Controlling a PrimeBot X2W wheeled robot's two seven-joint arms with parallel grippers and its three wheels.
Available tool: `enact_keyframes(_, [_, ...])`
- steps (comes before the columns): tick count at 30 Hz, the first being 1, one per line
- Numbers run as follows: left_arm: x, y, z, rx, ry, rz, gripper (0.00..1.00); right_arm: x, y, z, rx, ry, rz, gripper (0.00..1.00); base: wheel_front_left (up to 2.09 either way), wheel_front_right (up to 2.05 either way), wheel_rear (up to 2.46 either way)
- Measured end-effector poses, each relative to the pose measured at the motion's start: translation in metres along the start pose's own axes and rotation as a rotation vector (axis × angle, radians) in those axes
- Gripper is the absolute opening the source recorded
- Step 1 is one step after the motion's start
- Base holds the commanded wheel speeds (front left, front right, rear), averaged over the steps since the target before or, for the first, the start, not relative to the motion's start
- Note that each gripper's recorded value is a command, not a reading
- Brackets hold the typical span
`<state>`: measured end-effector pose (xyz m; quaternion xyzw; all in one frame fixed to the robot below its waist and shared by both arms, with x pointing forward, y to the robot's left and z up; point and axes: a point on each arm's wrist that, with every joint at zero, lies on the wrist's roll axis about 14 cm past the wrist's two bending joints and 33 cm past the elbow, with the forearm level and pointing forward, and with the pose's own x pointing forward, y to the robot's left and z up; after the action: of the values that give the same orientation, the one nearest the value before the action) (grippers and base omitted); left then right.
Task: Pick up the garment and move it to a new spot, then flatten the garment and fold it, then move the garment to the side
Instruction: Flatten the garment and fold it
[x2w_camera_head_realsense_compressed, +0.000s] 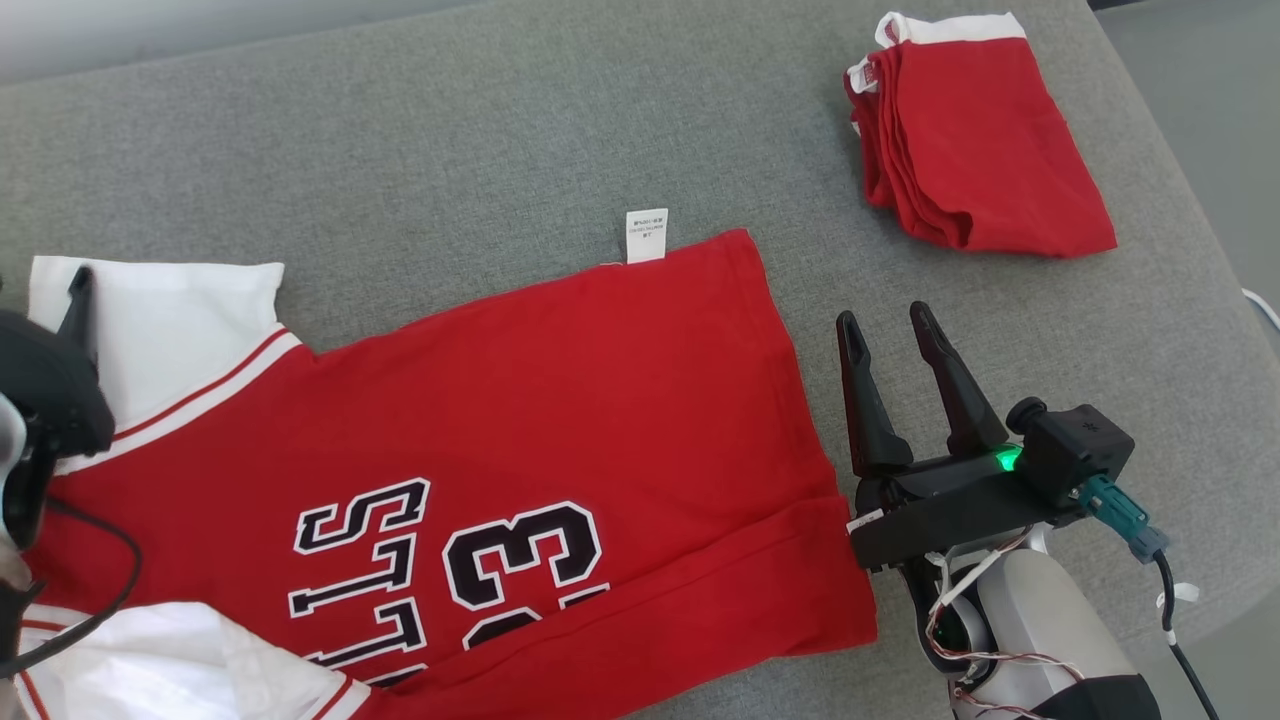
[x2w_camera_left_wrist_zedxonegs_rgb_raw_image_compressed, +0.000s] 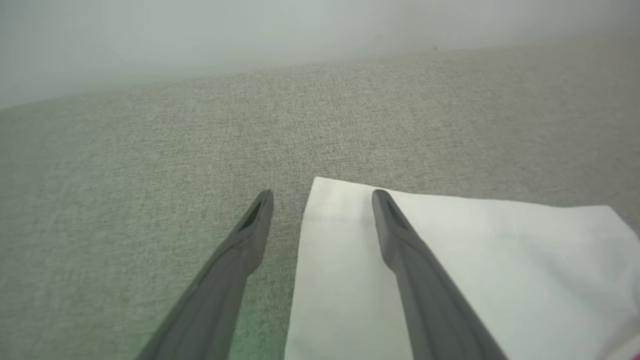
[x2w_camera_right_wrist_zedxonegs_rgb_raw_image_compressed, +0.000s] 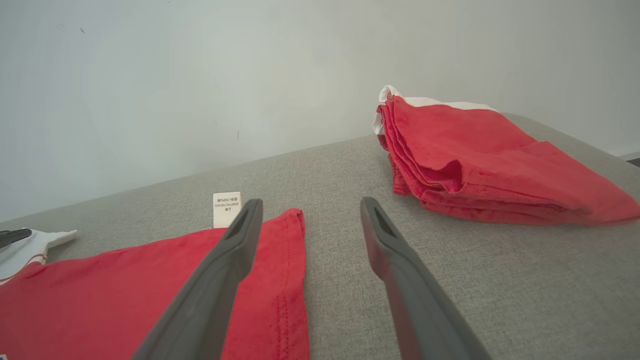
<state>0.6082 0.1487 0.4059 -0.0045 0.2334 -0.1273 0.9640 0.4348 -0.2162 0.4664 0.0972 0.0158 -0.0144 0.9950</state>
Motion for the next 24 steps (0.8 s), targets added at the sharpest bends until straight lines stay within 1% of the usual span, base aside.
enact_keyframes(2, [0.002, 0.004, -0.012, -0.006, 0.039, 0.011, 1.0, 0.001, -0.002, 0.0, -0.003, 0.001, -0.004, 1.0, 0.0, 0.0, 0.0])
enact_keyframes(4, [0.005, 0.005, -0.011, -0.031, 0.041, 0.015, 1.0, 0.002, -0.002, -0.001, -0.004, 0.001, -0.003, 1.0, 0.0, 0.0, 0.0])
enact_keyframes(7, [0.009, 0.001, -0.013, -0.081, 0.049, 0.007, 1.0, 0.004, -0.001, -0.003, -0.009, 0.007, 0.003, 1.0, 0.0, 0.0, 0.0])
enact_keyframes(10, [0.012, -0.002, -0.019, -0.094, 0.071, 0.001, 1.0, 0.006, 0.0, -0.01, -0.013, 0.03, 0.009, 1.0, 0.0, 0.0, 0.0])
enact_keyframes(11, [0.013, -0.003, -0.018, -0.106, 0.072, -0.002, 0.9, 0.007, 0.001, -0.013, -0.013, 0.039, 0.01, 1.0, 0.0, 0.0, 0.0])
enact_keyframes(12, [0.013, -0.003, -0.018, -0.104, 0.072, -0.004, 0.28, 0.008, 0.001, -0.016, -0.014, 0.049, 0.011, 1.0, 0.0, 0.0, 0.0])
enact_keyframes(13, [0.012, -0.004, -0.018, -0.099, 0.068, -0.005, 0.0, 0.009, 0.0, -0.02, -0.018, 0.063, 0.01, 1.0, 0.0, 0.0, 0.0])
enact_keyframes(18, [0.008, -0.007, -0.005, -0.088, 0.0, -0.02, 0.0, 0.023, 0.003, -0.035, -0.046, 0.12, 0.036, 1.0, 0.0, 0.0, 0.0])
enact_keyframes(20, [0.007, -0.008, -0.001, -0.087, -0.019, -0.025, 0.0, 0.027, 0.003, -0.036, -0.051, 0.127, 0.039, 1.0, 0.0, 0.0, 0.0])
enact_keyframes(24, [-0.002, -0.016, 0.018, -0.084, -0.104, -0.055, 0.0, 0.042, 0.001, -0.04, -0.075, 0.159, 0.053, 1.0, 0.0, 0.0, 0.0])
